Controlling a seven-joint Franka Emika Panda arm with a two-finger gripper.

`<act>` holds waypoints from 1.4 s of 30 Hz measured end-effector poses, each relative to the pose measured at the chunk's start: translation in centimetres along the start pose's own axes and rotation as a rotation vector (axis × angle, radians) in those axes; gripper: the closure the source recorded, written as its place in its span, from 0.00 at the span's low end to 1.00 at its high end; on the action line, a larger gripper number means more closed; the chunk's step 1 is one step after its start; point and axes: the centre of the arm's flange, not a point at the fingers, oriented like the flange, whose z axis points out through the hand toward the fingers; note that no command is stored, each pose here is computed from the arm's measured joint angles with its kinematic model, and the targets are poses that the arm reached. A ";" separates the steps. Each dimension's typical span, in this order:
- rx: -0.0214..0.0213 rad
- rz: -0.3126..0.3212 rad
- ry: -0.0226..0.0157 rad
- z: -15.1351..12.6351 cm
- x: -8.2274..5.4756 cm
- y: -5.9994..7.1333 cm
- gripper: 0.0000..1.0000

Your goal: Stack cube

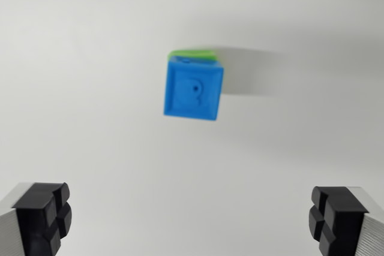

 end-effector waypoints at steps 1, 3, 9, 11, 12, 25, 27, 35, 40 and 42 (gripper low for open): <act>0.0000 0.000 0.0000 -0.4 0.0 0.0 0.00; 0.0000 0.000 -0.0001 -1.1 0.0 0.0 0.00; 0.0005 0.000 0.0007 -3.1 0.0 0.0 0.00; 0.0002 0.000 0.0001 -3.7 0.0 0.0 0.00; 0.0003 0.000 0.0003 -3.9 0.0 0.0 0.00; 0.0002 0.000 -0.0001 -6.3 0.1 0.0 0.00; 0.0001 0.000 -0.0002 -6.4 0.1 0.0 0.00; -0.0004 0.000 -0.0015 -6.4 0.1 0.0 0.00; -0.0005 0.000 -0.0015 -6.4 0.1 0.0 0.00; -0.0005 0.000 -0.0015 -6.4 0.1 0.0 0.00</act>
